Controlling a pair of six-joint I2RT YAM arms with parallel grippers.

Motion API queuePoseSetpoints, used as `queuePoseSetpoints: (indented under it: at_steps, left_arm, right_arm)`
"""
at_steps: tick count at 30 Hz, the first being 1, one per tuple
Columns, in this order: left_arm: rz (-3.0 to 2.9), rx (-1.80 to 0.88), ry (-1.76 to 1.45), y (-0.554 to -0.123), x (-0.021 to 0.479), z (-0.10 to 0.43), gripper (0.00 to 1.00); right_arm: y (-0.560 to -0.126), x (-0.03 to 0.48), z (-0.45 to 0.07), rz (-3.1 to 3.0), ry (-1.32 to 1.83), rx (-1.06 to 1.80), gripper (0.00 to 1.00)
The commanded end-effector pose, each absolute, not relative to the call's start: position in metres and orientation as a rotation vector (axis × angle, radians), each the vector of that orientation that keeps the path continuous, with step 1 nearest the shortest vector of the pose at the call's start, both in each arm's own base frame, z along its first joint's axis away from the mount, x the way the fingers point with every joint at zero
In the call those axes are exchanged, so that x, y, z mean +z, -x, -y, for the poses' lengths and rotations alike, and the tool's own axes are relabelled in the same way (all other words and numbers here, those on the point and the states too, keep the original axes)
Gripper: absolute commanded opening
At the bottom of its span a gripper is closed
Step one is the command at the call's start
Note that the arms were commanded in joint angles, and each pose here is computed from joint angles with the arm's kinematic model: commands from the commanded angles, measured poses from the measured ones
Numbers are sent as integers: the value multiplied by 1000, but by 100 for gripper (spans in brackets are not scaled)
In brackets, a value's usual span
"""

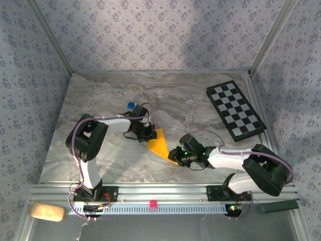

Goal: Fold a paper plane with a square sheet of paper (pick it up from the middle)
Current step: Turn over the paper at the center of the table.

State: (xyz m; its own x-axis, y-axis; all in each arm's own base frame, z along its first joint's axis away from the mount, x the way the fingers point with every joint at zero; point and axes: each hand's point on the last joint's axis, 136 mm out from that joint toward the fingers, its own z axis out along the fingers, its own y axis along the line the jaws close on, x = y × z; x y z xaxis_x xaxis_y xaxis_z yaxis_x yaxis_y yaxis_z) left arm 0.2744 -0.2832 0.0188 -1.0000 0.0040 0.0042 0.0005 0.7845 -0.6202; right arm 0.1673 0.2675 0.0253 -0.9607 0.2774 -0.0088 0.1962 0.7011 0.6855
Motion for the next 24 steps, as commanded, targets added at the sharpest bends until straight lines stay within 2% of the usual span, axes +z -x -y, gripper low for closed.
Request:
queuePoseSetpoints:
  at_steps: [1, 24]
  left_arm:
    - [2962, 944, -48, -270, 3, 272, 1]
    - [2968, 968, -38, -271, 8, 274, 2]
  right_arm:
    - [-163, 20, -270, -2822, -396, 1116, 28]
    - [-179, 35, -289, -2737, -293, 1240, 25]
